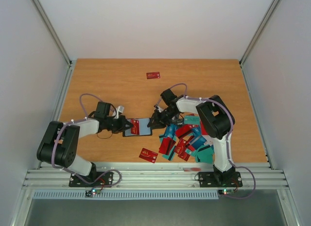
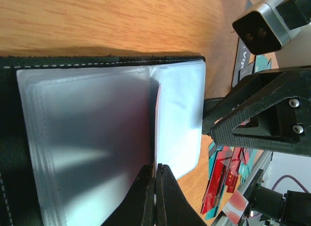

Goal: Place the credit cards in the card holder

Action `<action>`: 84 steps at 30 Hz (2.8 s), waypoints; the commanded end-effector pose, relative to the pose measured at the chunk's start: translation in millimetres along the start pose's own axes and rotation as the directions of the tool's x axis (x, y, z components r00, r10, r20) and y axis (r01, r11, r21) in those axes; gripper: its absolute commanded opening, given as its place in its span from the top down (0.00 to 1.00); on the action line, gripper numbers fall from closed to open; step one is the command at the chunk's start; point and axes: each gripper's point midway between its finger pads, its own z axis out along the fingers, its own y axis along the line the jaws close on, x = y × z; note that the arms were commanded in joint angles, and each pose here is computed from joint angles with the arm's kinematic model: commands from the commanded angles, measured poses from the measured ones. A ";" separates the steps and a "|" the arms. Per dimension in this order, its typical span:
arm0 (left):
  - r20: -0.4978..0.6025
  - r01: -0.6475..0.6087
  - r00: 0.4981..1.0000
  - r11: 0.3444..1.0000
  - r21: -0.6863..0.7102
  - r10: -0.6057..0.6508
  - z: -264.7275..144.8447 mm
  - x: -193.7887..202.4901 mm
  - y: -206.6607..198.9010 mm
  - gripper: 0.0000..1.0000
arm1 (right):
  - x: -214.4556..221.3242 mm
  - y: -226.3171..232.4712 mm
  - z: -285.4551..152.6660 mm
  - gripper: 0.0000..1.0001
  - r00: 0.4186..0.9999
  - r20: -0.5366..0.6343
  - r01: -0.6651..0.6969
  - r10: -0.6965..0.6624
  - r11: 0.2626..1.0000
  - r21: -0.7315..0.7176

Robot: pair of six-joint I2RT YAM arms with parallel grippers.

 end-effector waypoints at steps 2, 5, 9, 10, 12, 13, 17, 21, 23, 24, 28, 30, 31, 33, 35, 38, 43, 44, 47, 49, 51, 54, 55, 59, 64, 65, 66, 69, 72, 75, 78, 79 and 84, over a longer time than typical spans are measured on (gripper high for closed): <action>0.025 -0.036 0.999 0.999 0.011 0.035 1.1 -15.2 -7.3 1.00 | 5.6 -28.2 12.0 0.72 0.999 -0.025 -0.042 0.044 0.997 0.065; 0.023 -0.038 0.999 0.999 0.009 0.037 2.1 -16.8 -7.1 1.00 | 6.0 -28.8 11.8 0.72 0.999 -0.028 -0.043 0.045 0.997 0.063; 0.019 -0.041 0.999 0.999 0.003 0.041 3.8 -18.1 -6.1 1.00 | 5.7 -28.7 11.1 0.72 0.999 -0.030 -0.042 0.044 0.997 0.061; 0.018 -0.041 0.999 0.999 0.002 0.041 4.0 -18.2 -5.9 1.00 | 5.9 -29.6 11.2 0.72 0.998 -0.031 -0.044 0.046 0.997 0.061; 0.016 -0.045 0.999 0.999 -0.002 0.045 4.4 -19.0 -5.7 1.00 | 6.5 -29.6 11.4 0.72 0.998 -0.033 -0.043 0.046 0.997 0.060; 0.013 -0.045 0.999 0.999 -0.004 0.045 5.0 -18.7 -5.0 1.00 | 6.4 -30.1 11.6 0.72 0.998 -0.034 -0.045 0.047 0.997 0.059; 0.007 -0.055 0.998 0.998 -0.012 0.055 5.6 -17.7 -4.9 1.00 | 6.8 -31.1 11.8 0.72 0.998 -0.038 -0.047 0.049 0.997 0.057; -0.004 -0.056 0.998 0.998 -0.010 0.055 7.5 -13.1 -6.3 1.00 | 6.7 -31.7 11.9 0.73 0.998 -0.040 -0.048 0.050 0.997 0.056; -0.008 -0.053 0.999 0.999 -0.010 0.053 8.5 -9.9 -6.8 1.00 | 6.9 -32.6 12.2 0.73 0.998 -0.041 -0.051 0.053 0.997 0.056; -0.009 -0.054 0.999 0.999 -0.011 0.053 8.9 -8.6 -7.0 1.00 | 7.2 -32.5 12.3 0.73 0.998 -0.042 -0.051 0.053 0.997 0.056; -0.018 -0.048 0.999 0.999 -0.018 0.048 12.0 -4.4 -5.7 1.00 | 7.2 -33.2 12.9 0.73 0.998 -0.043 -0.053 0.055 0.997 0.055; -0.023 -0.047 0.999 0.999 -0.019 0.047 13.8 -3.2 -5.6 1.00 | 7.4 -33.4 13.0 0.73 0.997 -0.044 -0.053 0.056 0.997 0.054; -0.022 -0.045 0.999 0.999 -0.019 0.044 14.1 -3.1 -5.7 1.00 | 7.6 -33.5 13.1 0.73 0.997 -0.045 -0.054 0.057 0.997 0.054; -0.019 -0.043 0.999 0.999 -0.016 0.043 14.9 -4.0 -7.0 1.00 | 7.7 -33.2 12.6 0.73 0.997 -0.044 -0.054 0.056 0.997 0.053; -0.014 -0.039 0.999 0.999 -0.015 0.039 15.7 -5.3 -7.8 1.00 | 8.4 -33.7 12.7 0.73 0.997 -0.045 -0.056 0.058 0.997 0.053; -0.026 -0.018 0.999 1.000 -0.018 0.017 18.8 -2.6 -6.5 1.00 | 8.8 -33.5 12.5 0.73 0.997 -0.045 -0.057 0.060 0.997 0.052; -0.021 -0.032 0.999 0.999 -0.005 0.032 24.3 -5.6 -11.5 1.00 | 8.6 -32.0 12.1 0.73 0.997 -0.044 -0.056 0.058 0.997 0.047; -0.024 -0.032 0.999 0.999 -0.005 0.032 25.1 -5.2 -11.8 1.00 | 8.8 -32.0 11.9 0.73 0.997 -0.044 -0.057 0.059 0.997 0.047; -0.031 -0.030 0.999 1.000 -0.001 0.030 28.8 -4.9 -14.0 1.00 | 9.0 -31.3 11.8 0.73 0.997 -0.042 -0.056 0.058 0.997 0.044; -0.034 -0.027 0.999 1.000 0.002 0.027 31.0 -4.6 -15.1 1.00 | 9.4 -31.1 12.1 0.73 0.997 -0.043 -0.057 0.059 0.998 0.041; -0.038 -0.025 0.999 1.000 0.002 0.025 33.4 -4.3 -16.4 1.00 | 9.2 -30.3 12.3 0.73 0.997 -0.042 -0.056 0.057 0.998 0.036; -0.043 -0.026 0.999 1.000 0.001 0.026 36.1 -3.2 -18.5 1.00 | 8.8 -29.1 12.1 0.73 0.997 -0.041 -0.057 0.058 0.998 0.028; -0.046 -0.026 0.999 1.000 0.001 0.026 36.8 -2.8 -19.1 1.00 | 8.8 -28.9 12.2 0.73 0.997 -0.042 -0.058 0.059 0.998 0.027; -0.051 -0.026 0.998 1.000 0.000 0.026 38.8 -2.1 -20.9 1.00 | 8.6 -28.0 12.4 0.73 0.998 -0.041 -0.057 0.057 0.998 0.023; -0.073 -0.012 0.997 0.999 -0.038 0.009 40.2 2.4 -17.2 0.98 | 9.2 -28.0 12.7 0.73 0.998 -0.042 -0.056 0.056 0.998 0.019; -0.087 -0.002 0.996 0.998 -0.061 -0.003 39.3 4.6 -14.5 0.97 | 9.3 -27.9 12.2 0.73 0.998 -0.042 -0.055 0.056 0.998 0.019; -0.093 -0.007 0.996 0.997 -0.077 0.000 38.2 5.1 -13.7 0.96 | 9.4 -28.0 12.4 0.73 0.998 -0.041 -0.053 0.054 0.998 0.019; -0.108 -0.009 0.994 0.991 -0.130 -0.005 33.2 6.4 -10.0 0.88 | 9.8 -27.4 12.0 0.73 0.998 -0.041 -0.051 0.052 0.999 0.017; -0.122 -0.017 0.993 0.985 -0.174 -0.004 29.4 6.5 -6.9 0.83 | 9.7 -26.7 12.0 0.73 0.998 -0.042 -0.048 0.049 0.999 0.014; -0.130 -0.022 0.991 0.977 -0.213 -0.006 26.4 5.7 -4.6 0.78 | 9.6 -25.3 11.6 0.73 0.998 -0.041 -0.046 0.046 0.999 0.009; -0.141 -0.018 0.990 0.969 -0.246 -0.017 23.5 5.2 -3.7 0.72 | 9.2 -24.5 11.3 0.73 0.998 -0.039 -0.044 0.044 0.999 0.005; -0.149 -0.014 0.989 0.966 -0.259 -0.026 23.2 6.2 -2.4 0.71 | 9.1 -24.8 11.3 0.73 0.998 -0.038 -0.045 0.045 0.999 0.004; -0.173 -0.008 0.984 0.948 -0.317 -0.050 23.7 9.4 -2.7 0.65 | 9.2 -25.2 12.9 0.73 0.998 -0.039 -0.044 0.044 0.999 -0.003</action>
